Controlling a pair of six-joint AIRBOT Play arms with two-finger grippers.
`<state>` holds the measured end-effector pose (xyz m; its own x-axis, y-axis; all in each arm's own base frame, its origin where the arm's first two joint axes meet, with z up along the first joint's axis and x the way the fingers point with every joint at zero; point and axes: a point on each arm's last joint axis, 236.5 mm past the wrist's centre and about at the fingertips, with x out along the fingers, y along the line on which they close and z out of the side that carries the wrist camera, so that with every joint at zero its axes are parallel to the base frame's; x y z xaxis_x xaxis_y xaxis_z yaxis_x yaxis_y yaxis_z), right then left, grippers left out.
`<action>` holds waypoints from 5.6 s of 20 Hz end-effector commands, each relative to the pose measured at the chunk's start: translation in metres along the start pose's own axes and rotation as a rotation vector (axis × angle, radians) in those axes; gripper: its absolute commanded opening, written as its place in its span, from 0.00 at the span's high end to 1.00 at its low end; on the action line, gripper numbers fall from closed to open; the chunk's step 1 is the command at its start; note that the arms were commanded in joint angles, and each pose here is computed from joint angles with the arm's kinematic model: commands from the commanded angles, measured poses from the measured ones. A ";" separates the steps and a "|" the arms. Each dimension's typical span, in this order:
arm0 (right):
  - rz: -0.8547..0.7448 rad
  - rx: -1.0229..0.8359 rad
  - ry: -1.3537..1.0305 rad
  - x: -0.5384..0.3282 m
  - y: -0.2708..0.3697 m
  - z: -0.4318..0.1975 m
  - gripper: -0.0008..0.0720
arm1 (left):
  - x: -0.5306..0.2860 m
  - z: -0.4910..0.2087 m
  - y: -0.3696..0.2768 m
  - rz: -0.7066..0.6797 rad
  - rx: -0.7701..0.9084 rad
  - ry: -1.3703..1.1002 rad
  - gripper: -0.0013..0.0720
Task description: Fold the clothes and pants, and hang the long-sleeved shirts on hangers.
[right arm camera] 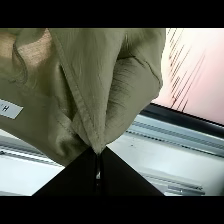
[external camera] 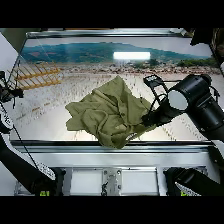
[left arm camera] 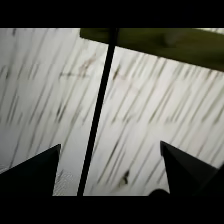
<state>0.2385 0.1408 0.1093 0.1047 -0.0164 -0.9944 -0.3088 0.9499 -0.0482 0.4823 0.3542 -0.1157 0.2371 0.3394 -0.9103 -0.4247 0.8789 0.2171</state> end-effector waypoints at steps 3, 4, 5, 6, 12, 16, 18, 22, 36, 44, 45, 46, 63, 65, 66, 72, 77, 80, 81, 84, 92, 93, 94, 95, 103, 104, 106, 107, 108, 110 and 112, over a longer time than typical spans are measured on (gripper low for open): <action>0.000 -0.001 0.001 0.000 0.000 0.000 0.97 | 0.013 -0.008 -0.001 -0.002 -0.019 0.022 0.55; 0.000 -0.001 0.001 0.000 0.000 0.000 0.97 | 0.013 -0.008 -0.002 -0.003 -0.017 0.023 0.64; 0.000 -0.001 0.001 0.000 0.000 0.000 0.97 | 0.013 -0.008 -0.002 -0.003 -0.017 0.023 0.76; 0.000 -0.001 0.001 0.000 0.000 0.000 0.97 | 0.013 -0.008 -0.003 -0.004 -0.017 0.023 0.87; 0.000 -0.001 0.001 0.000 0.000 0.000 0.97 | 0.008 -0.015 -0.003 -0.005 -0.015 0.059 0.97; 0.000 -0.001 0.001 0.000 0.000 0.000 0.97 | -0.037 0.008 -0.002 0.001 -0.007 -0.006 0.97; 0.000 -0.001 0.001 0.000 0.000 0.000 0.97 | -0.078 0.028 -0.004 0.007 0.025 -0.072 0.97; 0.000 -0.001 0.001 0.000 0.000 0.000 0.97 | -0.173 0.058 -0.021 0.004 0.090 -0.208 0.97; 0.000 0.000 0.001 0.000 0.000 0.000 0.97 | -0.451 -0.105 -0.246 -0.695 0.998 -0.222 0.97; 0.000 -0.001 0.001 0.000 0.000 0.000 0.97 | -0.450 -0.214 -0.267 -0.806 1.392 -0.109 0.97; 0.000 -0.001 0.001 0.000 0.000 0.000 0.97 | -0.446 -0.232 -0.263 -0.822 1.438 -0.088 0.97; 0.000 0.000 0.001 0.000 0.000 0.000 0.97 | -0.441 -0.250 -0.259 -0.837 1.463 -0.063 0.97; 0.000 0.000 0.001 0.000 0.000 0.000 0.97 | -0.347 -0.416 -0.225 -0.937 1.554 0.073 0.97; 0.000 0.000 0.001 0.000 0.000 0.000 0.97 | -0.341 -0.410 -0.231 -0.942 1.541 0.088 0.97; 0.000 -0.001 0.001 0.000 0.000 0.000 0.97 | -0.339 -0.408 -0.233 -0.951 1.538 0.110 0.97; 0.000 -0.001 0.001 0.000 0.000 0.000 0.97 | -0.343 -0.416 -0.259 -1.091 1.574 0.171 0.97; 0.000 -0.001 0.001 0.000 0.000 0.000 0.97 | -0.343 -0.427 -0.271 -1.115 1.629 0.187 0.97; 0.000 -0.001 0.001 0.000 0.000 0.000 0.97 | -0.345 -0.430 -0.284 -1.141 1.627 0.165 0.97; 0.000 0.000 0.001 0.000 0.000 0.000 0.97 | -0.346 -0.431 -0.288 -1.150 1.627 0.162 0.97; -0.001 0.000 0.003 0.001 0.000 0.000 0.97 | -0.347 -0.429 -0.299 -1.176 1.576 0.152 0.97; 0.014 -0.015 0.005 0.000 0.004 -0.001 0.97 | -0.338 -0.416 -0.310 -1.130 1.516 0.109 0.97; 0.015 -0.015 0.003 0.000 0.004 0.000 0.97 | -0.337 -0.416 -0.312 -1.124 1.521 0.095 0.97; 0.016 -0.015 -0.002 -0.002 0.004 0.001 0.97 | -0.337 -0.416 -0.315 -1.121 1.527 0.083 0.97; 0.018 -0.014 -0.009 -0.004 0.004 0.002 0.97 | -0.338 -0.417 -0.318 -1.120 1.539 0.073 0.97; 0.069 -0.017 -0.078 -0.026 0.014 0.014 0.97 | -0.357 -0.415 -0.358 -1.175 1.500 -0.078 0.97; 0.087 -0.019 -0.091 -0.030 0.017 0.016 0.97 | -0.357 -0.413 -0.359 -1.172 1.504 -0.087 0.97; 0.110 -0.029 -0.130 -0.037 0.024 0.023 0.97 | -0.357 -0.414 -0.359 -1.176 1.522 -0.096 0.97; 0.119 -0.040 -0.156 -0.041 0.029 0.027 0.97 | -0.357 -0.414 -0.359 -1.175 1.523 -0.095 0.97; 0.132 -0.054 -0.181 -0.044 0.036 0.031 0.97 | -0.357 -0.415 -0.359 -1.176 1.523 -0.094 0.97; 0.186 -0.081 -0.210 -0.049 0.055 0.034 0.97 | -0.357 -0.415 -0.359 -1.177 1.523 -0.093 0.97; 0.252 -0.106 -0.243 -0.055 0.075 0.038 0.97 | -0.357 -0.415 -0.358 -1.177 1.524 -0.093 0.97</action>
<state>0.2480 0.1967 0.1540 0.2170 0.2001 -0.9554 -0.4046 0.9092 0.0986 0.1860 -0.2198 -0.0153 -0.1532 -0.5791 -0.8007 0.9512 0.1333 -0.2784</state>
